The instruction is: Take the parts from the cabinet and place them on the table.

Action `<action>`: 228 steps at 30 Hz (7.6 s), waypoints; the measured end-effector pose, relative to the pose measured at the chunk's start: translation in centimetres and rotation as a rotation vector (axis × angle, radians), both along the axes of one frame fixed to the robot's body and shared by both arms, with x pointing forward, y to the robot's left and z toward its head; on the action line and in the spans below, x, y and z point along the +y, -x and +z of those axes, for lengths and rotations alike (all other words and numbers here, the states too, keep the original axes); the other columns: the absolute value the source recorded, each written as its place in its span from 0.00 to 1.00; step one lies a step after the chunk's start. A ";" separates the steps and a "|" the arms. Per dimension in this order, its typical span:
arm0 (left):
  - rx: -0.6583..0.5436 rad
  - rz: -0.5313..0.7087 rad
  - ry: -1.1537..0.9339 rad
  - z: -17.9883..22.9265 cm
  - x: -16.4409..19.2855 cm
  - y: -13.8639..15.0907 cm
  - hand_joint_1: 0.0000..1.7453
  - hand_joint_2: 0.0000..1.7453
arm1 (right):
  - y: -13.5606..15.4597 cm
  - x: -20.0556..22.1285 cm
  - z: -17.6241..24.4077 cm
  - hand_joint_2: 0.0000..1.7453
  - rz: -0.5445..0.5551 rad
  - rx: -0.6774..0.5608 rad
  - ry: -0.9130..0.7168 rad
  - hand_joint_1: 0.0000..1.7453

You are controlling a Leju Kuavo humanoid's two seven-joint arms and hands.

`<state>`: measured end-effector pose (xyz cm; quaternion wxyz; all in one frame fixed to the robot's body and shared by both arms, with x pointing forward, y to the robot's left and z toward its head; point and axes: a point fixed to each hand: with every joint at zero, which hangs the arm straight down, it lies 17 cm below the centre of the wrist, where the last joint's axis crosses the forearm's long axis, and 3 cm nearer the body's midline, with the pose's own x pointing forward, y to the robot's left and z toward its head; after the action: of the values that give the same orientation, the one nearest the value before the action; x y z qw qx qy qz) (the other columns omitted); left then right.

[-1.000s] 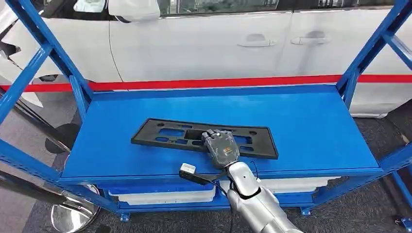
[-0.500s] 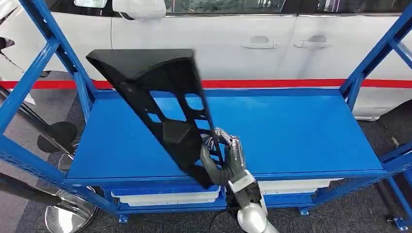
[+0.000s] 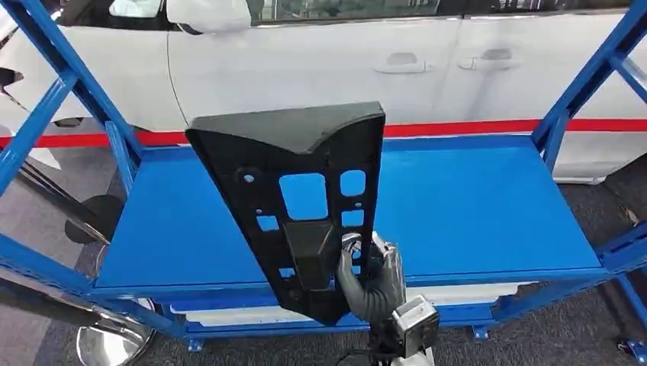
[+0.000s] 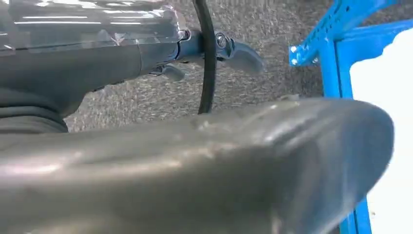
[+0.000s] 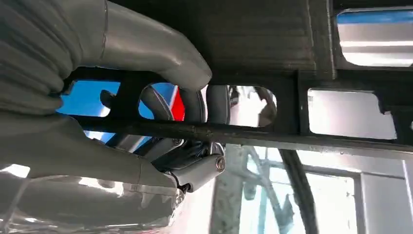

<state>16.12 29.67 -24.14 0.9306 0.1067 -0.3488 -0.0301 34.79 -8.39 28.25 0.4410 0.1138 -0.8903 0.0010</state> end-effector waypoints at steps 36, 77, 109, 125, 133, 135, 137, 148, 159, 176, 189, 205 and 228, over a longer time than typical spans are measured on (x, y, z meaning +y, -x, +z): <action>0.036 -0.069 0.037 -0.4 -2.6 0.8 0.00 0.00 | 2.4 -1.7 -5.1 1.00 -0.036 0.093 0.041 1.00; 0.042 -0.082 0.034 -0.4 -1.7 0.0 0.00 0.00 | 3.5 -2.3 -4.2 1.00 -0.032 0.043 0.044 1.00; 0.035 -0.080 0.028 -0.3 -1.1 -0.3 0.00 0.00 | 3.9 -2.0 -4.7 1.00 -0.023 0.048 0.074 1.00; 0.040 -0.013 0.037 -0.5 -0.3 0.6 0.00 0.00 | 6.0 -5.2 -8.4 1.00 -0.054 0.164 0.020 1.00; 0.047 0.020 0.034 -0.6 0.2 1.0 0.00 0.00 | 7.6 -8.1 -8.5 1.00 -0.126 0.172 0.004 1.00; 0.043 0.024 0.040 -0.5 -0.1 0.8 0.00 0.00 | 8.0 -8.7 -8.6 1.00 -0.137 0.175 0.003 1.00; 0.045 0.035 0.040 -0.6 0.1 1.0 0.00 0.00 | 7.9 -9.4 -8.3 1.00 -0.155 0.167 0.001 1.00; 0.038 0.039 0.046 -0.5 0.0 0.7 0.00 0.00 | 8.1 -10.9 -9.1 1.00 -0.211 0.191 0.011 1.00; 0.049 0.056 0.037 -0.7 0.1 1.5 0.00 0.00 | 8.7 -11.9 -8.5 1.00 -0.264 0.171 -0.030 1.00; 0.016 0.060 0.063 -0.3 -0.9 0.7 0.00 0.00 | 8.9 -13.4 -8.1 1.00 -0.301 0.164 -0.063 1.00; 0.041 0.081 0.063 -0.6 -0.6 1.2 0.00 0.00 | 8.7 -13.3 -7.7 1.00 -0.298 0.154 -0.069 1.00; 0.041 0.117 0.061 -0.6 0.4 1.1 0.00 0.00 | 8.0 -12.5 -7.9 1.00 -0.267 0.151 -0.094 1.00; 0.047 0.115 0.056 -0.6 0.6 1.2 0.00 0.00 | 7.9 -12.6 -8.3 1.00 -0.267 0.161 -0.107 1.00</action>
<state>14.87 30.22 -24.77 0.9415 0.0995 -0.3206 0.0307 26.88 -20.98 19.98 0.5006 0.0177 -0.8580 -0.1140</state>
